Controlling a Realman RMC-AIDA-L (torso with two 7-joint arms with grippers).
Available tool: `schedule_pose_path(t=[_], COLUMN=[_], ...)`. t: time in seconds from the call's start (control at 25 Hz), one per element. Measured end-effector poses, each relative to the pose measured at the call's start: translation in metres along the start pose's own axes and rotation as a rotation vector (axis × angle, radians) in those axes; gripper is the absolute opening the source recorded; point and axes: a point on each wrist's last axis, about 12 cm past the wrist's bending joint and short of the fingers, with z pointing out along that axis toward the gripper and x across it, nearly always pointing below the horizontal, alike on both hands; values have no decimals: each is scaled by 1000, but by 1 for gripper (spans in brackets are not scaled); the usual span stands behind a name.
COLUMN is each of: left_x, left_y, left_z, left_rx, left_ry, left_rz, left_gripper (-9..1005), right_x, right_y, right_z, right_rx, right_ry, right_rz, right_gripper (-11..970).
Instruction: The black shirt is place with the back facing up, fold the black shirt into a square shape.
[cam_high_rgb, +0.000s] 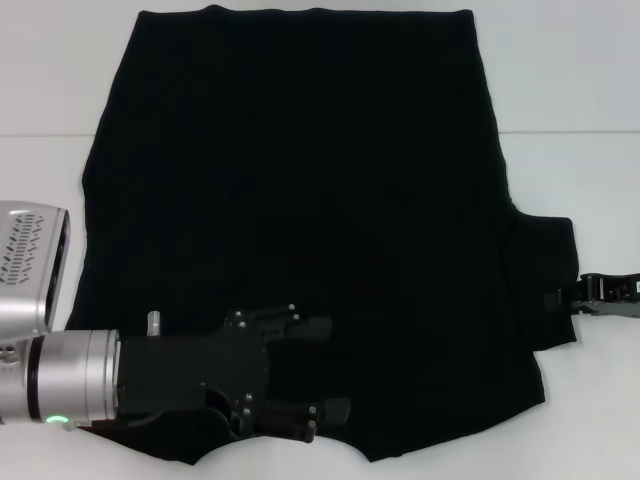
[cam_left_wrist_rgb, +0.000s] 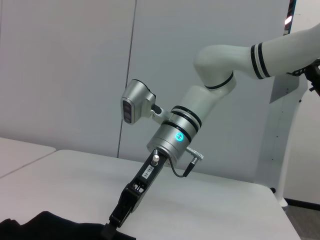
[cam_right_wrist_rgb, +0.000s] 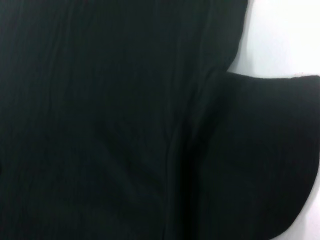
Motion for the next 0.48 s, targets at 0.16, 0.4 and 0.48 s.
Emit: schedule_pose_path(t=[0.16, 0.4, 0.48], left_x=[0, -1, -2], left_y=[1, 2, 2], left_z=[0, 0, 0], left_rx=[-2, -11, -12], left_ry=[0, -2, -4], left_rz=[-3, -7, -8], left_gripper=[896, 895, 895], right_x=[0, 3, 4], right_y=[0, -6, -9], right_z=[0, 0, -2], right_rx=[2, 18, 19], right_ry=[-4, -23, -37], right_rz=[-1, 11, 14], right_gripper=[357, 124, 54])
